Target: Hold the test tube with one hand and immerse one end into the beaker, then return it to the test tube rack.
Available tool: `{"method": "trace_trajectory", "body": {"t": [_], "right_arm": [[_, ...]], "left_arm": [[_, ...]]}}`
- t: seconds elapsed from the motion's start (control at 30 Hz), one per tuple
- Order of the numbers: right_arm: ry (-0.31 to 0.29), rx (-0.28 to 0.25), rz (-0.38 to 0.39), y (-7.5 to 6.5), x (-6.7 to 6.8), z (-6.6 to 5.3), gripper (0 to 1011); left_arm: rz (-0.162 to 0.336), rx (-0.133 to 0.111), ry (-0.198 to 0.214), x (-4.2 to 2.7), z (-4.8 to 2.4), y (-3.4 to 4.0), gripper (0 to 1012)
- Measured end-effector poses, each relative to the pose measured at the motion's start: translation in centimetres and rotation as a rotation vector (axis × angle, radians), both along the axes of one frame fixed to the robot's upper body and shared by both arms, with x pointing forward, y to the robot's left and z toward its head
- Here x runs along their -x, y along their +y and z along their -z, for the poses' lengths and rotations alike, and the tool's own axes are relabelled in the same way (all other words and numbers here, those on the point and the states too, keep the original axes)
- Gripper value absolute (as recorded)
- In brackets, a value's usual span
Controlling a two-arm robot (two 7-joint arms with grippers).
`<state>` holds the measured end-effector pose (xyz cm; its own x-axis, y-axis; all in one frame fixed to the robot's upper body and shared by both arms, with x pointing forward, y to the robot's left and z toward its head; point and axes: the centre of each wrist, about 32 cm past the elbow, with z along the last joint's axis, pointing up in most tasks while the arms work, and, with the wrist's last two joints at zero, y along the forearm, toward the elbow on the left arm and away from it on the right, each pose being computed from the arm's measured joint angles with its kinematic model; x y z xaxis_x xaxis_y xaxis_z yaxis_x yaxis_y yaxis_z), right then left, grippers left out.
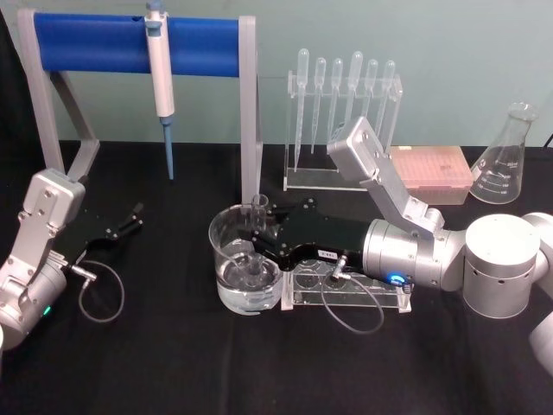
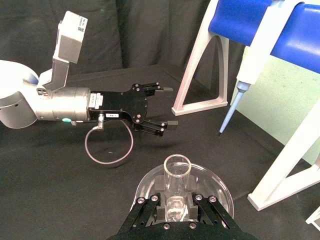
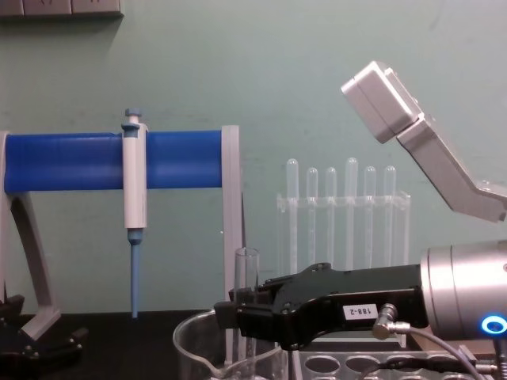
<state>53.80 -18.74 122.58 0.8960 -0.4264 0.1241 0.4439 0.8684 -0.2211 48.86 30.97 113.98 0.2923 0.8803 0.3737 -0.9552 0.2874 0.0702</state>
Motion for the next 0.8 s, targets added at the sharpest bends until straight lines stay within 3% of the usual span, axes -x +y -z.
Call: {"method": "trace_trajectory", "body": {"t": [0.8], "right_arm": [[-0.002, -0.001, 0.001, 0.01, 0.00, 0.00, 236]], "left_arm": [[0.000, 0.000, 0.000, 0.00, 0.00, 0.00, 1000]]}}
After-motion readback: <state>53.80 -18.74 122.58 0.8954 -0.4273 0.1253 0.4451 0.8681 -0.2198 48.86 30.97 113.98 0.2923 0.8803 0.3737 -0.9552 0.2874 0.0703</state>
